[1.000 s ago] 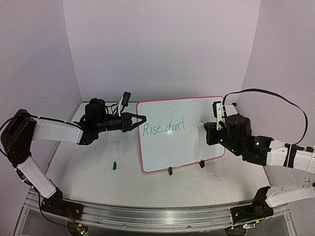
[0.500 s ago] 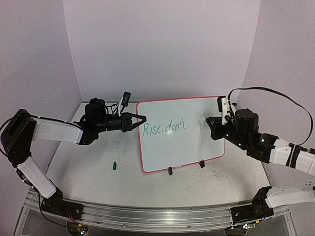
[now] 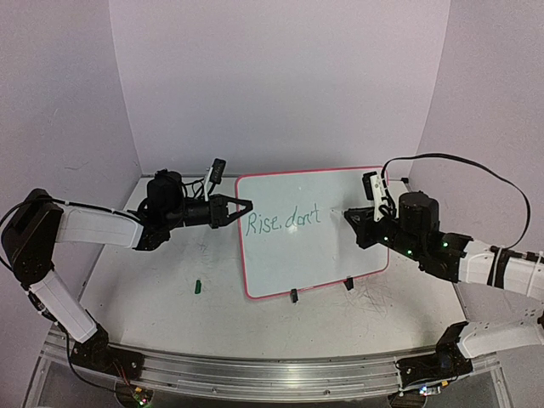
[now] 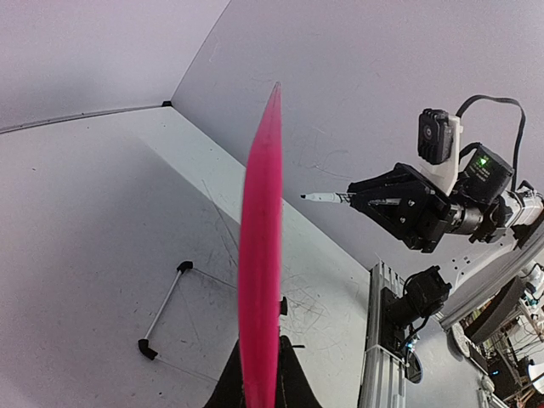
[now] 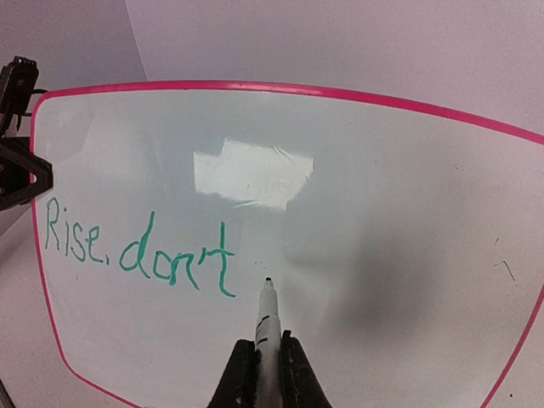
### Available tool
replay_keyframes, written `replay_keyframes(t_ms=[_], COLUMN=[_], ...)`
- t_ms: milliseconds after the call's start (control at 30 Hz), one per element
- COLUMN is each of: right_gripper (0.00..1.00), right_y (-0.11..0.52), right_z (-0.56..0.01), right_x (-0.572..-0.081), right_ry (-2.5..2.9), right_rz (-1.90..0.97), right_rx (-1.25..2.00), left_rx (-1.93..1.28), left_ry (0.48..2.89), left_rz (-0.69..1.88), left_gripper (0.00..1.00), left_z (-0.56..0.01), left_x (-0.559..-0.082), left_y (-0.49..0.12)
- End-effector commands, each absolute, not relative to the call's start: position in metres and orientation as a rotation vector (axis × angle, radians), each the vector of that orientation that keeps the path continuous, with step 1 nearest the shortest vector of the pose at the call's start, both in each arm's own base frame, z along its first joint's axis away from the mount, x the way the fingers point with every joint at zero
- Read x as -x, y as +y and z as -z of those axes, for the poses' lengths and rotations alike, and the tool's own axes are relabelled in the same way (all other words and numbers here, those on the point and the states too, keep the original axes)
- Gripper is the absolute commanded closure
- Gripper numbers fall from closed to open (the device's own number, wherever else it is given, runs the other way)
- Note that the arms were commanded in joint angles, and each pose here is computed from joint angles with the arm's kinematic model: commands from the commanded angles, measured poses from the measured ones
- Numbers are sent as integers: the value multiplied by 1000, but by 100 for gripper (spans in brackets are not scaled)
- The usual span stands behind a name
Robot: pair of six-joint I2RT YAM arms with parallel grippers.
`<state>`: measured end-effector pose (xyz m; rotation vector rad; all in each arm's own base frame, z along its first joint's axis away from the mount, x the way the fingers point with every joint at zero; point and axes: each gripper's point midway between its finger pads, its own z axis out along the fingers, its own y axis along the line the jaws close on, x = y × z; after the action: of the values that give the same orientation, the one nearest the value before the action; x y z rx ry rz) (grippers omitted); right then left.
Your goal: Write a sentence on the whiteboard
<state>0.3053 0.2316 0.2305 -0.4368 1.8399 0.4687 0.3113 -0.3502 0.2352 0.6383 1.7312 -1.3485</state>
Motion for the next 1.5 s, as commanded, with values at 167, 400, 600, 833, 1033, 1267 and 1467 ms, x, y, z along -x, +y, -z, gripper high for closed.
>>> replay_keyframes(t_ms=[167, 400, 600, 833, 1033, 1267, 1467], right_gripper=[100, 100, 100, 100, 100, 100, 100], right_y=[241, 235, 232, 237, 245, 250, 243], right_z=[-236, -232, -233, -233, -233, -223, -210], right_x=[-315, -323, -327, -331, -329, -321, -315], right_ry=[1804, 1820, 1811, 1811, 1806, 1835, 1867], right_rz=[-482, -438, -420, -420, -429, -434, -424], right_rx=[416, 357, 329, 327, 350, 370, 347], left_rx=[-565, -574, -584, -593, -599, -599, -601], left_ry=[1758, 1751, 1750, 1746, 1743, 1741, 1740], left_rz=[1193, 1193, 1194, 1197, 1199, 1198, 1198], left_gripper=[100, 100, 100, 100, 100, 100, 100], left_z=[-227, -229, -228, -228, -229, -230, -230], left_x=[-334, -333, -332, -331, -331, -331, -331], left_y=[-334, -335, -335, -335, -336, -336, -336])
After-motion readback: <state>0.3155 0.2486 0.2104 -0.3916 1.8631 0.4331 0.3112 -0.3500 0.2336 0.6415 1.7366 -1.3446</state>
